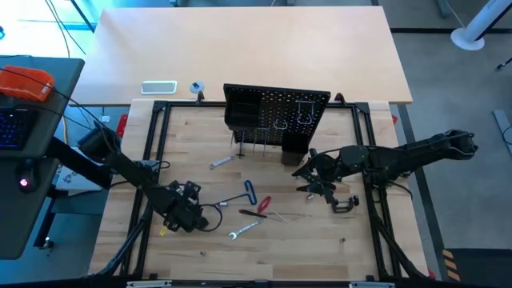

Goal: Hang tools onto peg board
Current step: Put the spirit level into the bottom black bin on the pegboard

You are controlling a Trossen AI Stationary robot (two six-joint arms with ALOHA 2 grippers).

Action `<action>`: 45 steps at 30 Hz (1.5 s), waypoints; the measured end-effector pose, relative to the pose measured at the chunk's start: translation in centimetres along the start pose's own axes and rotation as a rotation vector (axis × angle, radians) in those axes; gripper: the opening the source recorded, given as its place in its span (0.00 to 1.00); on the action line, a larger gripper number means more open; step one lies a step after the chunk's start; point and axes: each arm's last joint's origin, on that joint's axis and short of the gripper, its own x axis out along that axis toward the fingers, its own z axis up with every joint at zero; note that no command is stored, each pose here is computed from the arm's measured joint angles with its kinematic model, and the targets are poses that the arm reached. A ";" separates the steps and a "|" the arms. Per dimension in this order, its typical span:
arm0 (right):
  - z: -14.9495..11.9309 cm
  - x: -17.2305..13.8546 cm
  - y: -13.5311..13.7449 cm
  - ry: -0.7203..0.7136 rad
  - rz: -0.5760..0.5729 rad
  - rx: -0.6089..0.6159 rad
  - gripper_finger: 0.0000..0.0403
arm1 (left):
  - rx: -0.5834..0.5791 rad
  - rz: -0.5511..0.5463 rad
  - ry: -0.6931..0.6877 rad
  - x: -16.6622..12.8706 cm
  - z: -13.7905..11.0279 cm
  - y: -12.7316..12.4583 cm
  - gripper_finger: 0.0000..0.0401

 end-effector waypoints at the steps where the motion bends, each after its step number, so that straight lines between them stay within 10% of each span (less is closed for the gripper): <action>1: 0.0 0.0 0.0 0.000 0.000 0.000 0.62 | 0.010 0.001 0.018 0.3 0.1 -0.1 0.70; 7: -0.1 0.0 0.0 0.006 -0.001 0.003 0.62 | 0.030 -0.019 0.059 1.1 0.3 0.1 0.66; 14: -0.1 0.0 0.0 0.008 -0.002 0.004 0.62 | 0.016 -0.043 0.011 0.7 0.3 0.8 0.38; 45: 1.1 -2.3 0.3 -0.063 -0.027 -0.045 0.62 | -0.110 0.263 -0.248 -7.2 1.4 6.0 0.38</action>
